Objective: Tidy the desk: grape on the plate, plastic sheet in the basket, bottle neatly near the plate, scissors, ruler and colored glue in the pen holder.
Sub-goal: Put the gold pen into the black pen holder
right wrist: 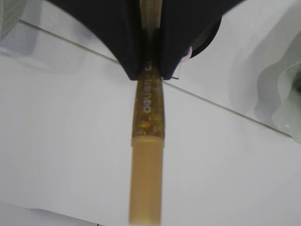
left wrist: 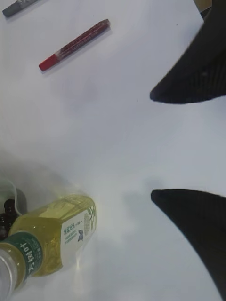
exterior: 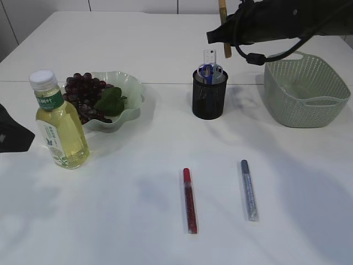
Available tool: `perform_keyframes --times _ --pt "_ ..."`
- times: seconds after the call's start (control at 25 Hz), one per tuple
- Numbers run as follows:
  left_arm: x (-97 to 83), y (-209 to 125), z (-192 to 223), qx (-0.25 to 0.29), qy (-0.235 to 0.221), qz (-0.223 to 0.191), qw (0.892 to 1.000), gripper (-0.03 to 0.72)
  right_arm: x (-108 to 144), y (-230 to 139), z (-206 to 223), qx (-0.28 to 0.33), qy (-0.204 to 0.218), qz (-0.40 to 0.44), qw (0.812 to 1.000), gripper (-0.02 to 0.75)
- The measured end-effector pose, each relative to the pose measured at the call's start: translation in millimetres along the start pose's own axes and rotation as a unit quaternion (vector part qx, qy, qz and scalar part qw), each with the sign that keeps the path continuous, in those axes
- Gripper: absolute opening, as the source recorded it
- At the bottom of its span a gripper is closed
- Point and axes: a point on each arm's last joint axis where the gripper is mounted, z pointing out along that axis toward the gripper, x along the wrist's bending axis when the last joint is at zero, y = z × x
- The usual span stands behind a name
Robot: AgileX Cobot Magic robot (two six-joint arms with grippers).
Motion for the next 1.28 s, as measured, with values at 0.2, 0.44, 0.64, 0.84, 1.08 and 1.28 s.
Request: perform_keyframes --times 0.2,0.44,0.64,0.84,1.08,1.28 --pt "0.0 0 0 0.000 0.000 0.000 1.000 0.425 1 -6 26 0.003 0.004 0.031 1.000 0.083" --pt "0.0 0 0 0.000 0.000 0.000 1.000 0.425 3 -18 43 0.012 0.005 0.047 0.999 0.083" --pt "0.0 0 0 0.000 0.000 0.000 1.000 0.425 4 -23 47 0.018 0.006 0.051 0.999 0.083" --pt "0.0 0 0 0.000 0.000 0.000 1.000 0.425 5 -23 48 0.016 0.007 0.064 0.998 0.083" --pt "0.0 0 0 0.001 0.000 0.000 1.000 0.425 22 -34 58 0.029 0.022 0.066 0.997 0.084" --pt "0.7 -4 0 0.022 0.004 0.000 1.000 0.425 29 -35 59 0.031 0.028 0.063 0.997 0.106"
